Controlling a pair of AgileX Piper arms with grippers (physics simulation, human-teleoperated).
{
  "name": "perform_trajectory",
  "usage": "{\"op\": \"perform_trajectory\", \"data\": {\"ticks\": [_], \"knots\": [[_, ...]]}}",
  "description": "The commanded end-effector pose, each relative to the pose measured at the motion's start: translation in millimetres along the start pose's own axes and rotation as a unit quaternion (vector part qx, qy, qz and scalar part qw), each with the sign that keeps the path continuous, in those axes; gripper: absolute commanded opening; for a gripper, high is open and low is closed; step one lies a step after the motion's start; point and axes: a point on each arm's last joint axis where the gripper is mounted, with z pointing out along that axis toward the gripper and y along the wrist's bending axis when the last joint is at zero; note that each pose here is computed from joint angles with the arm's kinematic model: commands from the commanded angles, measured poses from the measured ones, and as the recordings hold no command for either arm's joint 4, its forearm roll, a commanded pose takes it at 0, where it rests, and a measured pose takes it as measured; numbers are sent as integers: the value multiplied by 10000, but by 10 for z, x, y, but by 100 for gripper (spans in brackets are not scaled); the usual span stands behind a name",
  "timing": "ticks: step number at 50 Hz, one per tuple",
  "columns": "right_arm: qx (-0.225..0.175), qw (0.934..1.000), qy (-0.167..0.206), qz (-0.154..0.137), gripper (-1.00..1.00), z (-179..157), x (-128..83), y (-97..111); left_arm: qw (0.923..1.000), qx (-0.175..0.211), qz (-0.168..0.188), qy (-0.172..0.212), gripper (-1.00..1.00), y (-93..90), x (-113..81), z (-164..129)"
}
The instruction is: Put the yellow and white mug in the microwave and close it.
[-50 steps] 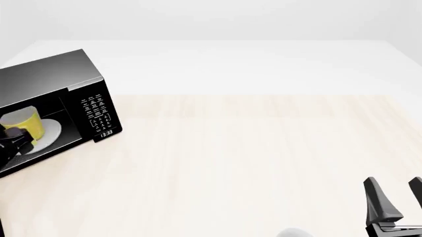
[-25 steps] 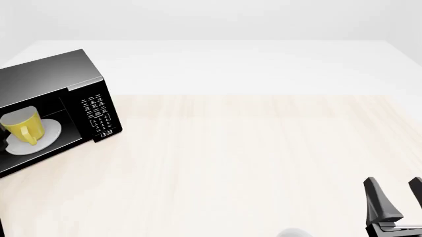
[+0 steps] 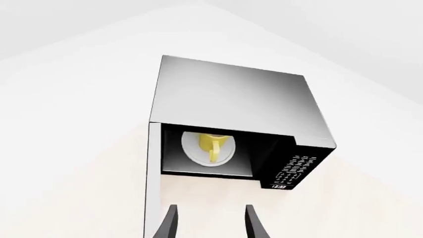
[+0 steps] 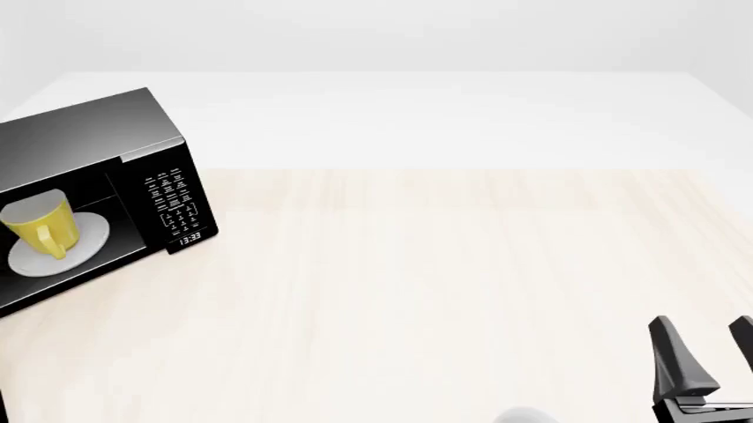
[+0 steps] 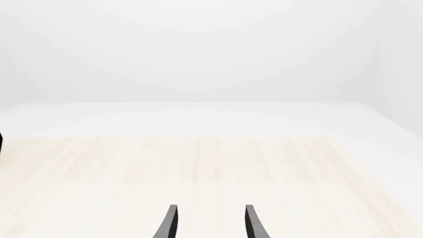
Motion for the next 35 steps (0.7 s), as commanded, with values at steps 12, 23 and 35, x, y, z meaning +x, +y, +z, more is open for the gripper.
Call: {"op": "perform_trajectory", "data": {"ticks": [12,23,35], "knots": [[-1,10000,1,0,100,0,0,0,9937,-1021,-270,-386,100,187,-275,-211],[0,10000,0,1,100,0,0,0,9858,-1520,-397,-586,100,287,-409,-245],[1,10000,1,0,100,0,0,0,9767,-1921,-693,-661,100,392,-462,-237]]}}
